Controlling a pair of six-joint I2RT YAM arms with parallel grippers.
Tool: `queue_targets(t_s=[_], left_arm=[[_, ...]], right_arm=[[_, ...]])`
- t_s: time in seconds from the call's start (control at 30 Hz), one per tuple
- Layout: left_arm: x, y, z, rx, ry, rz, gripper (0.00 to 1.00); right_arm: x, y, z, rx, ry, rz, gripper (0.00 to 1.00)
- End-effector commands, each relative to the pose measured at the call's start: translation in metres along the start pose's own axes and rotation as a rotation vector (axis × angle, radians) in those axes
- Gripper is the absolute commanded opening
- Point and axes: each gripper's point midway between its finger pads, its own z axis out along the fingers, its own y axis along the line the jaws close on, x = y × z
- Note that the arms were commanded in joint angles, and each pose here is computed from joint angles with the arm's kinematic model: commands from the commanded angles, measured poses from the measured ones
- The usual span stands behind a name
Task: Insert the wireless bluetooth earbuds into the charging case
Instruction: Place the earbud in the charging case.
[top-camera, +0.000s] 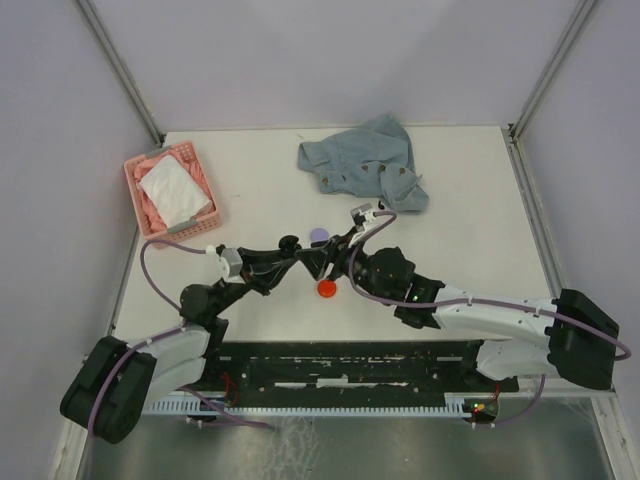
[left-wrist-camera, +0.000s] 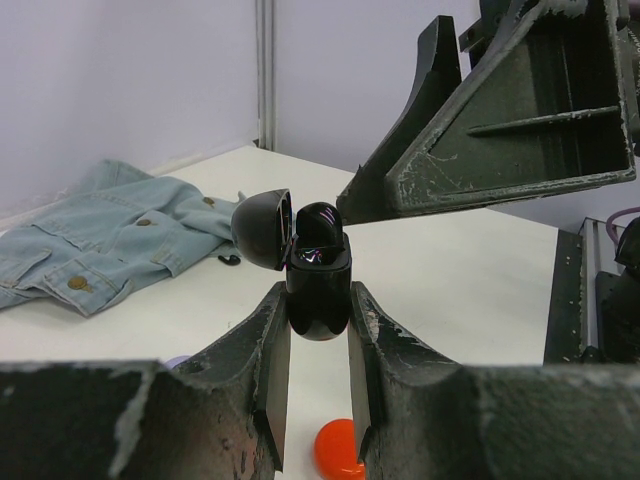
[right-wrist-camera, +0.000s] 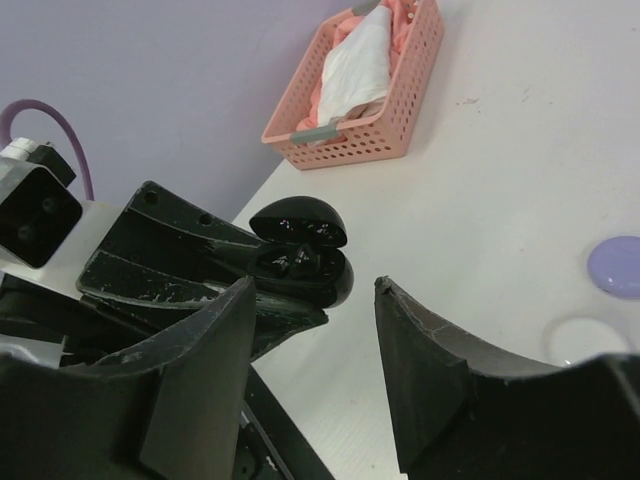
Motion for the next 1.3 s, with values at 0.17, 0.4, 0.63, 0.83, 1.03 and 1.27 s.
queue_targets(t_s=[0.17, 0.4, 0.63, 0.83, 1.03, 1.27], left_arm=[[-0.013, 0.0, 0.007, 0.016, -0.038, 0.033, 0.03], [-0.01, -0.002, 0.009, 0.04, -0.02, 0.032, 0.03], [-0.005, -0.006, 0.011, 0.071, 0.005, 0.033, 0.03], [0.0, -0.011, 0.014, 0.119, 0.031, 0.026, 0.03], [0.001, -0.013, 0.015, 0.133, 0.034, 0.023, 0.03], [0.001, -0.016, 0.016, 0.149, 0.036, 0.02, 0.03]], right_arm=[[-0.04, -0.008, -0.012, 0.097, 0.033, -0.173, 0.7], [-0.041, 0.0, -0.014, 0.089, 0.197, -0.234, 0.66], [-0.032, 0.014, -0.012, 0.091, 0.377, -0.219, 0.48], [-0.017, 0.01, -0.009, 0.125, 0.469, -0.197, 0.42], [-0.004, 0.002, -0.004, 0.147, 0.498, -0.188, 0.37], [0.002, 0.016, 0.005, 0.056, 0.494, -0.172, 0.36]])
